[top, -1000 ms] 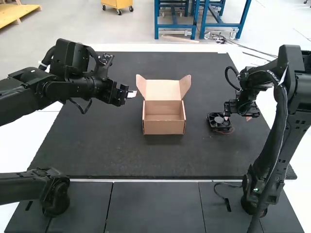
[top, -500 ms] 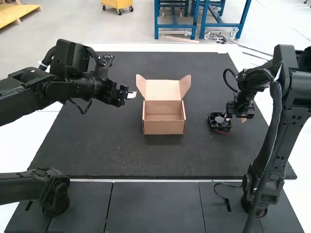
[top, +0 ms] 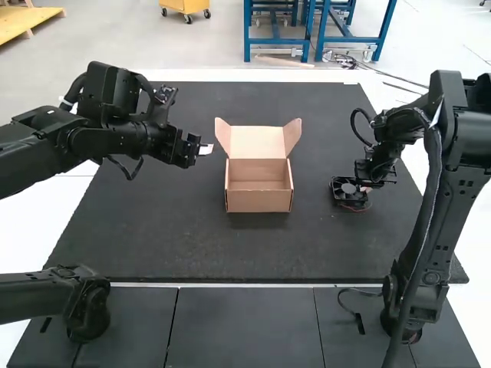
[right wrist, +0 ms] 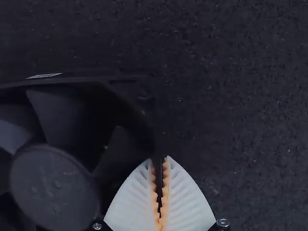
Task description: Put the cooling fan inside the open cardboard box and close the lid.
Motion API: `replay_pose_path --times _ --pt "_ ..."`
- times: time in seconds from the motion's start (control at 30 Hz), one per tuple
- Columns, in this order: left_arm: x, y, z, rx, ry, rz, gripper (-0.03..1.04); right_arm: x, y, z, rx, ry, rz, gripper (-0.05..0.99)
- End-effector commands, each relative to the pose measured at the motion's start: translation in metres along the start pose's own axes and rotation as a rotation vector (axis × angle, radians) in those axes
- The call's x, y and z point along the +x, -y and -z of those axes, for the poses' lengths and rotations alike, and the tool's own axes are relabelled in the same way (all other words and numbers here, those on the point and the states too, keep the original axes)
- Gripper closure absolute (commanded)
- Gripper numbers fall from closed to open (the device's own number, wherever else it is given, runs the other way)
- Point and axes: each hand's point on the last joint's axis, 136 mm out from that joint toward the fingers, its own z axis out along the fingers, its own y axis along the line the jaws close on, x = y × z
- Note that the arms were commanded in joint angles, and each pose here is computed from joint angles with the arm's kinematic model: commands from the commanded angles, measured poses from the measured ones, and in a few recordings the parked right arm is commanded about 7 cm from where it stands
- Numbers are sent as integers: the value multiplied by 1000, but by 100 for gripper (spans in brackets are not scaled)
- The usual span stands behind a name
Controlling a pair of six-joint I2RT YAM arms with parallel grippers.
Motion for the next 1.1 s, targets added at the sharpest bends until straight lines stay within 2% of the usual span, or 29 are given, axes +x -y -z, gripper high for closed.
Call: replay_pose_path --times 0.0,0.2,0.47,0.77,0.9,1.07 --pt "-8 -2 5 -12 25 -8 5 19 -1 -17 -10 -81 -34 95" --pt "-3 -3 3 -13 8 -5 5 21 -7 -7 -38 -102 -78 95" --pt "17 -3 3 -13 -41 -20 5 0 -20 53 -103 64 -93 95" --pt "35 -1 13 -11 -47 -25 5 26 -38 111 -175 65 -92 95" --pt "43 -1 16 -11 -55 -25 5 36 -42 137 -185 103 -88 95" --pt "52 0 21 -11 -58 -26 5 41 -58 167 -243 181 -53 95"
